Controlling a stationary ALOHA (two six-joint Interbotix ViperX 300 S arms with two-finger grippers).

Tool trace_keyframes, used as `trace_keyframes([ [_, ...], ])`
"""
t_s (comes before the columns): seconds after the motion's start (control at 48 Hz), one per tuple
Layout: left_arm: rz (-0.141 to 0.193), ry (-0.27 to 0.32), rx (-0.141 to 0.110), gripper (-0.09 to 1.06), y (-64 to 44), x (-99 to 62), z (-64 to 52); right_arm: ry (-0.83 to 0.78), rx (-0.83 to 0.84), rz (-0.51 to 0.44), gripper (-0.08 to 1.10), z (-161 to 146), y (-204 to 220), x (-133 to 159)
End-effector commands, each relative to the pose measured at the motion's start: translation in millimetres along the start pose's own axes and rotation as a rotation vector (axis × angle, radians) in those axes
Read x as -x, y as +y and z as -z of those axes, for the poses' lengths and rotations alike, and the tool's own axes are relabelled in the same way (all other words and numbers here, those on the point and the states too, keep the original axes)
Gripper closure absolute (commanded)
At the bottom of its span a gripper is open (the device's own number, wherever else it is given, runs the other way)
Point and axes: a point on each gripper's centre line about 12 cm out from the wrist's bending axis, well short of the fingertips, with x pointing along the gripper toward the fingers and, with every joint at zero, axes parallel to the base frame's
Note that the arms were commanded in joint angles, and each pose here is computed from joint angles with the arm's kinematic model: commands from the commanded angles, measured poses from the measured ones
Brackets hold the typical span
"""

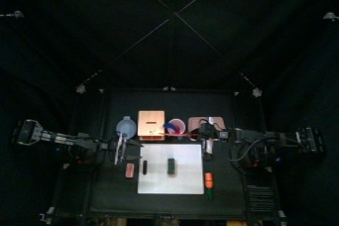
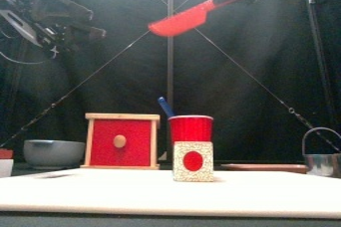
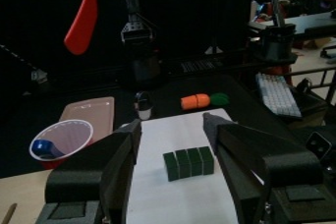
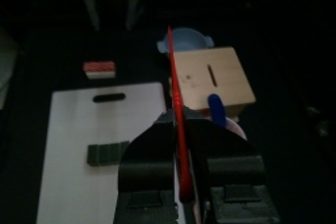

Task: Cut the sushi into 4 pieces with the knife
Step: Grasp knife edge with left hand

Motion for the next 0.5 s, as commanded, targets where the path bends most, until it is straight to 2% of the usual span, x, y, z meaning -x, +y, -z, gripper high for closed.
trace_keyframes([
  [0.021, -0.006, -0.035, 0.003, 0.09, 1.9, -4.8, -10.1, -0.166, -0.013, -0.049, 0.89, 15.4, 6.3, 8.3],
  [0.146, -0.015, -0.042, 0.028, 0.09, 2.3, -8.2, -13.3, -0.262, -0.04, -0.107, 0.89, 48.2, 15.1, 0.0],
  [0.25, -0.007, -0.04, 0.04, 0.09, -0.6, -12.2, -14.2, -0.28, -0.066, -0.128, 0.89, 67.7, 18.8, -8.4],
  [0.375, -0.01, -0.028, 0.057, 0.09, -0.9, -20.2, -13.3, -0.261, -0.063, -0.155, 0.89, 84.7, 26.1, -20.3],
  [0.417, -0.016, -0.019, 0.069, 0.09, -0.4, -24.8, -12.0, -0.241, -0.061, -0.161, 0.89, 88.9, 28.4, -24.8],
  [0.5, -0.015, -0.009, 0.076, 0.09, -1.3, -35.5, -11.7, -0.209, -0.062, -0.168, 0.89, 94.9, 31.7, -33.4],
])
